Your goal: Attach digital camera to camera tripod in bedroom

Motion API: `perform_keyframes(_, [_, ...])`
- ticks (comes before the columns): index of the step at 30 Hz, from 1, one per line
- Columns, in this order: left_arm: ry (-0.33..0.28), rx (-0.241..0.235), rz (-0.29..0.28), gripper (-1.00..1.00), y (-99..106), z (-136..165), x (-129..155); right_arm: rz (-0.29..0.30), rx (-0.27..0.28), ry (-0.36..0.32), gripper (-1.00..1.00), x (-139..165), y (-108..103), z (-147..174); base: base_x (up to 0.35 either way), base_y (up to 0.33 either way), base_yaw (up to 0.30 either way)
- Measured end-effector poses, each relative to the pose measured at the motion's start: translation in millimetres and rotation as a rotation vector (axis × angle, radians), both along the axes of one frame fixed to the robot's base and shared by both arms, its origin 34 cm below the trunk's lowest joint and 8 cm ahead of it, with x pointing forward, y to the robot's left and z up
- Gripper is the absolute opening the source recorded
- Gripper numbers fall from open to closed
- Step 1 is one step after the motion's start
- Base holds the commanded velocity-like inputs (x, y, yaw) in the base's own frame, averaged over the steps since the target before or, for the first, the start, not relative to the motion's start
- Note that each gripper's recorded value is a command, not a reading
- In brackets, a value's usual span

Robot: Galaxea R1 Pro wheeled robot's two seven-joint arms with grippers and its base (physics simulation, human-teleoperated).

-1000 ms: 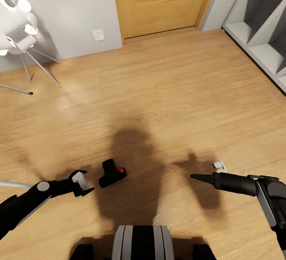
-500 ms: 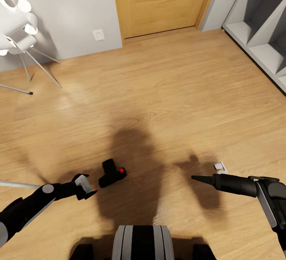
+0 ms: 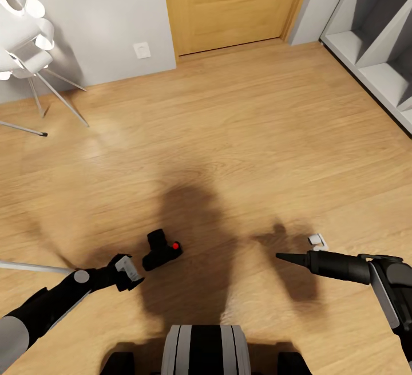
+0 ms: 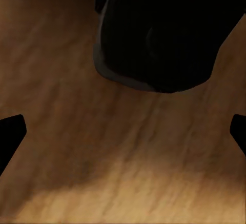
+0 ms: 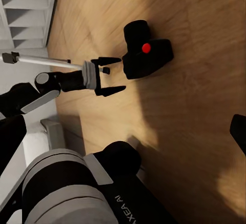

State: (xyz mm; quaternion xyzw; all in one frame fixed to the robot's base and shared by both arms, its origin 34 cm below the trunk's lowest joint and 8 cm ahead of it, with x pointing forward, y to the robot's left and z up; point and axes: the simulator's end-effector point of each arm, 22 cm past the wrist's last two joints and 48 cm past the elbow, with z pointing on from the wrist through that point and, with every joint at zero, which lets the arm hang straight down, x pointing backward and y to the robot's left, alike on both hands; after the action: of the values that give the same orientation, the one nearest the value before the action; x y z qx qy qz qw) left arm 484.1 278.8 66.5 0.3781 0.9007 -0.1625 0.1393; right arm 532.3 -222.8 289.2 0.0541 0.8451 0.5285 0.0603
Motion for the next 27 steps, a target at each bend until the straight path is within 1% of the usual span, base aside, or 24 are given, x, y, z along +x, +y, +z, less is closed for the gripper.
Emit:
perform_keyframes(1, [0.004, 0.051, -0.048, 1.00, 2.0, -11.6, -11.9, 0.000, 0.000, 0.000, 1.00, 0.0, 0.0, 0.0, 0.000, 0.000, 0.000])
perform_keyframes(8, [0.008, 0.055, -0.050, 1.00, 2.1, -12.9, -14.1, 0.000, 0.001, 0.000, 1.00, 0.1, 0.1, 0.2, 0.000, 0.000, 0.000])
perform_keyframes(13, [0.025, 0.068, -0.044, 1.00, 7.8, -16.8, -21.1, 0.000, 0.001, 0.000, 1.00, 0.1, 0.2, 0.2, 0.000, 0.000, 0.000])
perform_keyframes(15, [0.032, 0.068, -0.041, 1.00, 6.8, -19.0, -24.9, 0.000, 0.001, 0.000, 1.00, 0.1, 0.1, 0.1, 0.000, 0.000, 0.000])
perform_keyframes(20, [0.025, 0.040, -0.034, 1.00, -3.0, -23.1, -31.2, -0.001, 0.001, 0.000, 1.00, 0.1, 0.2, 0.2, 0.000, 0.000, 0.000])
perform_keyframes(27, [0.027, 0.033, -0.028, 1.00, -1.8, -27.3, -39.8, 0.000, 0.002, 0.000, 1.00, 0.1, 0.1, 0.3, 0.000, 0.000, 0.000])
